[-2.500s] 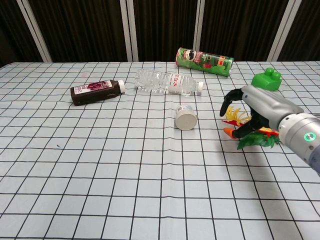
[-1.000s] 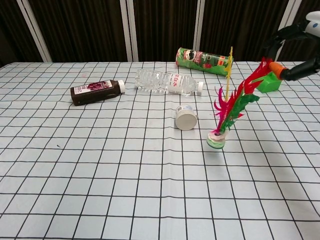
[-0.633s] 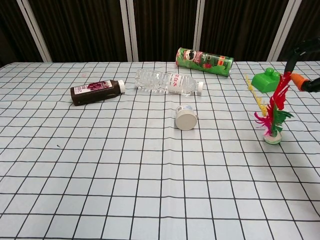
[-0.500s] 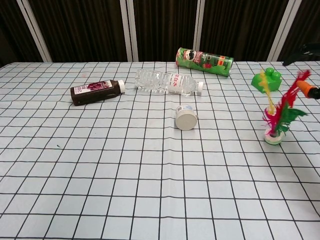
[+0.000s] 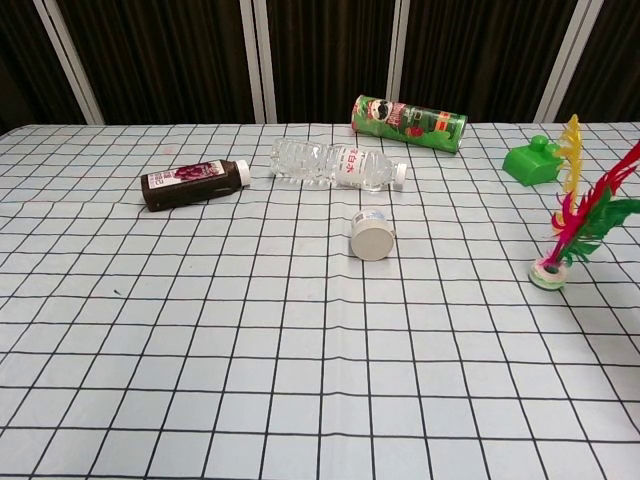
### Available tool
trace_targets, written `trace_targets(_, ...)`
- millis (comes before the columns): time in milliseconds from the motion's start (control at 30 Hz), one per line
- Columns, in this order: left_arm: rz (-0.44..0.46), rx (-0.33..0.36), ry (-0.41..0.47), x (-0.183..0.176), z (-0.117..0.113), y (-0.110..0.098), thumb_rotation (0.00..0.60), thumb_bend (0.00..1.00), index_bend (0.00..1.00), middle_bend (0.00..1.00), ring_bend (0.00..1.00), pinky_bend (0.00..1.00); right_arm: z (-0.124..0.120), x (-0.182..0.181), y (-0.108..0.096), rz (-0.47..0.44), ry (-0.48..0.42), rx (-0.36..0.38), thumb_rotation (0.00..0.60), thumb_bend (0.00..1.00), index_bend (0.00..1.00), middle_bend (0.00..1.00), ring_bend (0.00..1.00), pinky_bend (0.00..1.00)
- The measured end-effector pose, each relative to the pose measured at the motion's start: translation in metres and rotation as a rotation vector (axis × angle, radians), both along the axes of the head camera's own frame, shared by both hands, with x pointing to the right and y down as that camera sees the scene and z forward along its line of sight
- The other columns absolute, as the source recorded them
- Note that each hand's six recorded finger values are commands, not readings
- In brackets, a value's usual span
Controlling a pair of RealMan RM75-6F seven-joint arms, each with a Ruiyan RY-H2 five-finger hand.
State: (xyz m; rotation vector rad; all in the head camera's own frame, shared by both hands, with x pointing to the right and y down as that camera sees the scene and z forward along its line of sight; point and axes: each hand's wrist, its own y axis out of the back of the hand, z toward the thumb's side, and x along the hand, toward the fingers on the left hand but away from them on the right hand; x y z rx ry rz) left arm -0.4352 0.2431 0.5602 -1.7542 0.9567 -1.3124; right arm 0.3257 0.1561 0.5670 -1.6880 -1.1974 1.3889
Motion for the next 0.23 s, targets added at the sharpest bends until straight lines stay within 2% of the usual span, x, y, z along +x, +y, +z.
trace_targets(167,0.003,0.008,-0.006,-0.001,0.000,-0.001,0.600,0.00,0.00,0.00,0.00,0.00,-0.014,0.033,0.028,-0.040,0.105,-0.004,0.600,0.41,0.00,0.00,0.00,0.00)
trace_targets(233,0.006,0.013,-0.011,-0.001,0.000,-0.001,0.600,0.00,0.00,0.00,0.00,0.00,-0.021,0.050,0.044,-0.071,0.180,0.003,0.600,0.40,0.00,0.00,0.00,0.00)
